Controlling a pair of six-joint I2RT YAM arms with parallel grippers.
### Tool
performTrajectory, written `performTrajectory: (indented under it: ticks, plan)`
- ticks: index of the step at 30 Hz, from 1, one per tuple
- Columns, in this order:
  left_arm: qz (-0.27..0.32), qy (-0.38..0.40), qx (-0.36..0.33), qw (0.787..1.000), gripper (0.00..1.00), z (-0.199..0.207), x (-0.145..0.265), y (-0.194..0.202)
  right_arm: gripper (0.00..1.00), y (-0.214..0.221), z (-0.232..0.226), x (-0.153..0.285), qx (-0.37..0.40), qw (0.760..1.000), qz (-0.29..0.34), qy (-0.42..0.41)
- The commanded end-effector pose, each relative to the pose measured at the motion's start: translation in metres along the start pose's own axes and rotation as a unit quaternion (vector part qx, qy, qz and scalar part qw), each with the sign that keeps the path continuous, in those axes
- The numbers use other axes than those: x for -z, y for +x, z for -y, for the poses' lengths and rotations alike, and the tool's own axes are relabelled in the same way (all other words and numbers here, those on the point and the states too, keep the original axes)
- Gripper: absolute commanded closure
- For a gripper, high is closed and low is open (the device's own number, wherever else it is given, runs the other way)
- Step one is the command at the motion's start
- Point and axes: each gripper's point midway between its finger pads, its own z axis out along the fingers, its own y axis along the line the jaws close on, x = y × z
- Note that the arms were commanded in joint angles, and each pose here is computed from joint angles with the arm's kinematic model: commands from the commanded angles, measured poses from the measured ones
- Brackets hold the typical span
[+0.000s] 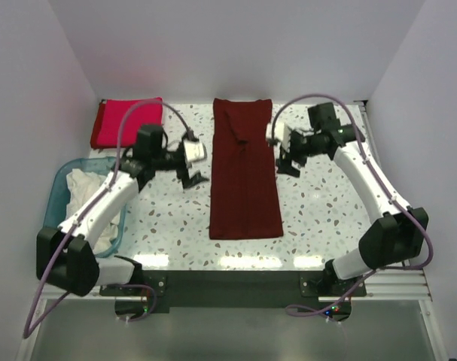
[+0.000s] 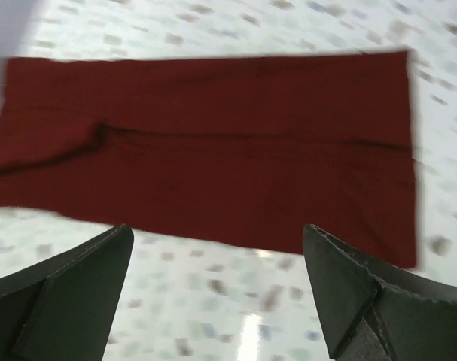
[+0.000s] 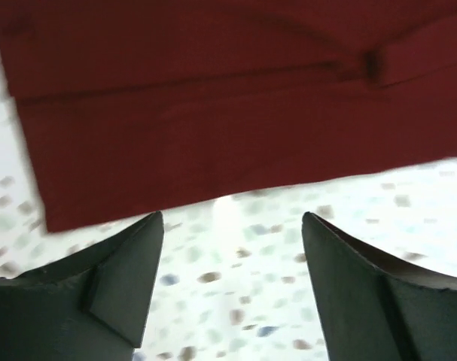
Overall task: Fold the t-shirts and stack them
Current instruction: Fold the tshirt
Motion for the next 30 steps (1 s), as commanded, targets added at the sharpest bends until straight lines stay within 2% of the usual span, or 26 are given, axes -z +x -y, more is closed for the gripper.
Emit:
performTrajectory:
  ticks: [1,2,4,5,6,10,11,16,24,30]
  plan:
    - [-0.006,0.1,-0.115,0.988,0.0,0.098,0.001,0.019,0.24,0.029,-0.084,0.004,0.101,0.986,0.006,-0.13]
    - [-0.025,0.112,-0.118,0.986,0.0,0.121,-0.001,0.045,0.28,0.051,-0.104,-0.005,0.097,0.984,-0.003,-0.153]
    - [-0.008,0.128,-0.175,0.976,0.0,0.149,-0.008,0.042,0.34,0.064,-0.124,-0.009,0.131,0.977,-0.008,-0.167]
    - [-0.024,0.137,-0.176,0.974,0.02,0.162,-0.01,0.061,0.35,0.08,-0.141,-0.018,0.127,0.974,-0.015,-0.186]
    - [-0.019,0.145,-0.184,0.972,0.04,0.17,-0.016,0.062,0.36,0.087,-0.151,-0.021,0.131,0.972,-0.023,-0.196]
    - [-0.04,0.178,-0.17,0.968,0.16,0.19,-0.03,0.084,0.42,0.108,-0.191,-0.039,0.151,0.961,-0.046,-0.228]
    - [-0.043,0.184,-0.17,0.967,0.23,0.193,-0.032,0.087,0.43,0.115,-0.194,-0.046,0.162,0.962,-0.045,-0.217]
    - [-0.066,0.211,-0.178,0.959,0.36,0.202,-0.043,0.108,0.49,0.13,-0.205,-0.055,0.178,0.957,-0.067,-0.22]
    - [-0.097,0.245,-0.19,0.946,0.35,0.214,-0.041,0.137,0.54,0.148,-0.209,-0.071,0.197,0.952,-0.091,-0.217]
    - [-0.13,0.257,-0.188,0.939,0.35,0.212,-0.045,0.15,0.58,0.161,-0.217,-0.079,0.235,0.938,-0.117,-0.228]
